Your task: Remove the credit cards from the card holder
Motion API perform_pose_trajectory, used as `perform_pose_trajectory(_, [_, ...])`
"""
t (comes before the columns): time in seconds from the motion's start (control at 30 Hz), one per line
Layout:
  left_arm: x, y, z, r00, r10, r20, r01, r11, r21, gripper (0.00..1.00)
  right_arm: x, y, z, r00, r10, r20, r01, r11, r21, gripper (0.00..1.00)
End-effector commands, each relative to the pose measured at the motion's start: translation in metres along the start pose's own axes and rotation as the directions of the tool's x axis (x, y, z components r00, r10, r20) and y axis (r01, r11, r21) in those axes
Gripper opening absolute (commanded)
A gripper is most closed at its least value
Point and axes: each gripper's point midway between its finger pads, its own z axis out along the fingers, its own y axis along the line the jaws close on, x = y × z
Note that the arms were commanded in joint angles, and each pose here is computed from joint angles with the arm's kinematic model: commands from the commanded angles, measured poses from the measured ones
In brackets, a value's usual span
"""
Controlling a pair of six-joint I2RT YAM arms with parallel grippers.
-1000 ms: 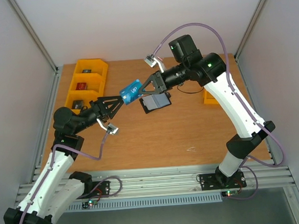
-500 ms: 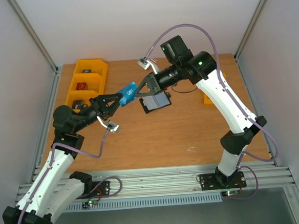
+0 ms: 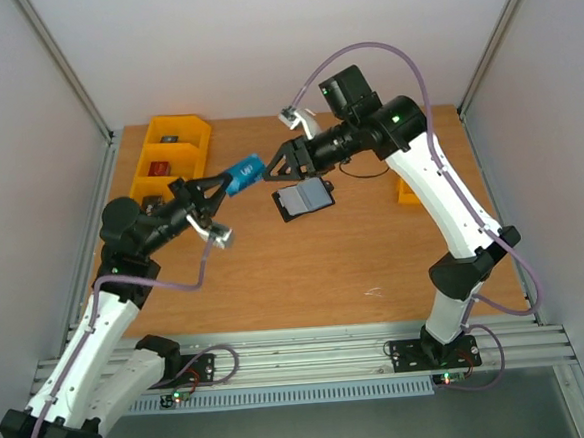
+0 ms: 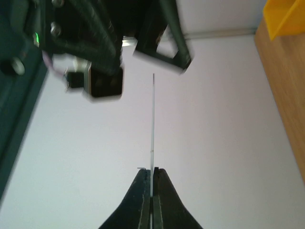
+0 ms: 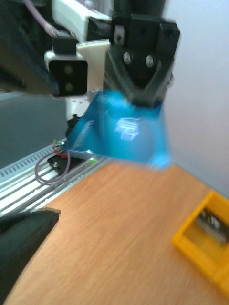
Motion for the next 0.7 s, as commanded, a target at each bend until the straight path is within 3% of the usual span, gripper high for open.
perform_pose_trajectory(0.0, [0.056,-0.01,0.002,0.938,-0.175,-0.299,0.219,0.968,0.121,0.0,-0.014,-0.033,-0.037,0.99,0.039,0.134,-0.064,0.981,0.185,0.76])
perform_pose_trajectory(0.03, [0.068,-0.015,0.001,0.916,-0.19,-0.355,0.255,0.956,0.146,0.0,-0.015,-0.041,-0.043,0.986,0.045,0.158,-0.078,0.975,0.21,0.92])
perform_pose_trajectory(0.07, [0.08,-0.023,0.0,0.893,-0.203,-0.402,0.29,0.942,0.169,0.0,-0.02,-0.048,-0.052,0.98,0.039,0.195,-0.084,0.969,0.232,0.98])
perform_pose_trajectory(0.33, [0.197,-0.096,-0.022,0.717,-0.189,-0.671,0.507,0.802,0.316,0.0,-0.022,-0.092,-0.096,0.948,0.062,0.312,-0.156,0.945,0.286,0.99])
perform_pose_trajectory(0.47, [0.266,-0.126,-0.03,0.635,-0.178,-0.752,0.583,0.748,0.315,0.0,-0.024,-0.111,-0.101,0.948,0.066,0.31,-0.163,0.941,0.298,0.98])
perform_pose_trajectory(0.67, [0.356,-0.18,-0.024,0.563,-0.158,-0.811,0.627,0.721,0.295,0.0,-0.032,-0.14,-0.103,0.944,0.091,0.318,-0.194,0.931,0.309,0.99])
